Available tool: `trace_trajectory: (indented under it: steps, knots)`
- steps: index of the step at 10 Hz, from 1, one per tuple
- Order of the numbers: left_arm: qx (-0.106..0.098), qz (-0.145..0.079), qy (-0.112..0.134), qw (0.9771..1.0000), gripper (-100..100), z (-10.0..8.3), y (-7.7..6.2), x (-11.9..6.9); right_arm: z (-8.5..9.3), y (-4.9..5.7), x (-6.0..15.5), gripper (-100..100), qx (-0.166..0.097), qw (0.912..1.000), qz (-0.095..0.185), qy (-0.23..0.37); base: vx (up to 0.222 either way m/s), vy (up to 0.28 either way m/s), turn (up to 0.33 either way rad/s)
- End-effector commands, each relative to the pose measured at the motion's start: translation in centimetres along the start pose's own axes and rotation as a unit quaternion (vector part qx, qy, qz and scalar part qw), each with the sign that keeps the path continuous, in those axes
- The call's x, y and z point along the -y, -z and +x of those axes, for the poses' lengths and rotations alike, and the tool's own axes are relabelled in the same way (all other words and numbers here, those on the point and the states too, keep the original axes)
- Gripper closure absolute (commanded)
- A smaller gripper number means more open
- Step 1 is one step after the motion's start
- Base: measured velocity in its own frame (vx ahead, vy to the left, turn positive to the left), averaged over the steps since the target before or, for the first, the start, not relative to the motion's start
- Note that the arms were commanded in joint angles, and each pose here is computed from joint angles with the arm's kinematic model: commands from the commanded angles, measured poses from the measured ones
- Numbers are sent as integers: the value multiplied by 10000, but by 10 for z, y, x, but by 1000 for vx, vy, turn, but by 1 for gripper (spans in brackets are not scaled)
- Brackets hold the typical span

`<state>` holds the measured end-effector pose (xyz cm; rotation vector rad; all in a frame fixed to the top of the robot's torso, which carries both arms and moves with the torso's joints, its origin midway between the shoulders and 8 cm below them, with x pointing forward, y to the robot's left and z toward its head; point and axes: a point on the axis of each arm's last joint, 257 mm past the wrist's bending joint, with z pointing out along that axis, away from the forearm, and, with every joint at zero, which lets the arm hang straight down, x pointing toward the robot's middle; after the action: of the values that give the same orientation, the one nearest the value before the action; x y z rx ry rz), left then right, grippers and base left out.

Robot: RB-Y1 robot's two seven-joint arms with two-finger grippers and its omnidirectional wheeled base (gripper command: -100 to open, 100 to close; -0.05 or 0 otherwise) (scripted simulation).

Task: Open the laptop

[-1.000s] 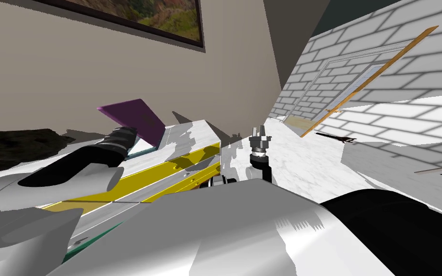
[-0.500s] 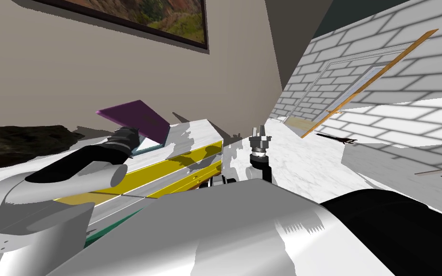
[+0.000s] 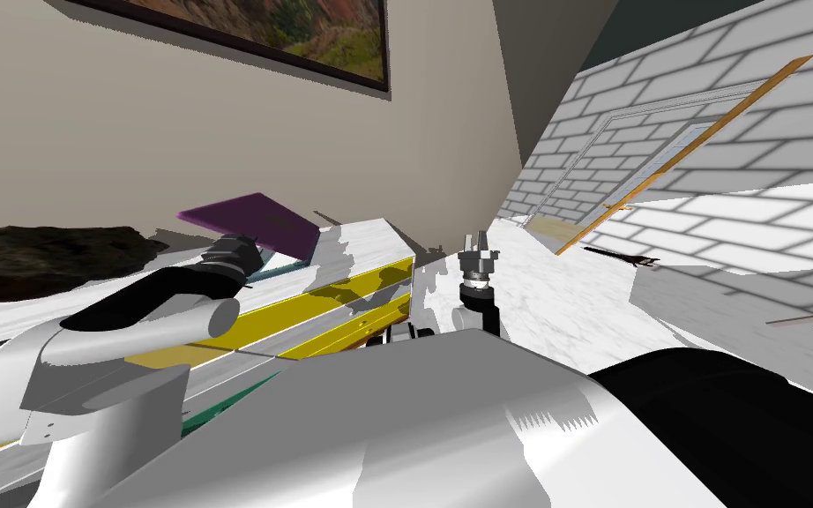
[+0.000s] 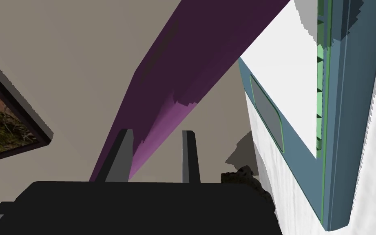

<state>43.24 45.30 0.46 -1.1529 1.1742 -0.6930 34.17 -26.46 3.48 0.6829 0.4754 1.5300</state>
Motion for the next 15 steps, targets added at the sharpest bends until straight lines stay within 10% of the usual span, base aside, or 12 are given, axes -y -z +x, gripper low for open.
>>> trace_trajectory:
  steps: [1, 3, 6, 7, 9, 10, 15]
  knots:
    - [-51, 45, 618, 9981, 100, 5, -10, -6, 0, 0, 0, 0, 0, 10000, 0, 0, -44, 36, 15]
    - [-82, 67, 1030, 9946, 100, 8, -16, -11, 0, 0, 0, 0, 0, 10000, 0, 0, -43, 27, 23]
    - [-151, 110, 1854, 9825, 100, 17, -29, -20, 0, 0, 0, 0, 0, 10000, 0, 0, -49, 38, 27]
    - [-141, 72, 1705, 9852, 100, 15, -28, -21, 0, 0, 0, 0, 0, 10000, 0, 0, -18, 16, 0]
    - [-199, 87, 2343, 9719, 100, 25, -37, -34, 0, 0, 0, 0, 0, 10000, 0, 0, -31, 31, 35]
    - [-191, 63, 2200, 9753, -100, 18, -26, -21, 0, 0, 0, 0, 0, 10000, 0, 0, 14, 19, 16]
    - [-217, 74, 2205, 9751, -100, 11, -6, 0, 0, 0, 0, 0, 0, 10000, 1, 1, 51, 11, 11]
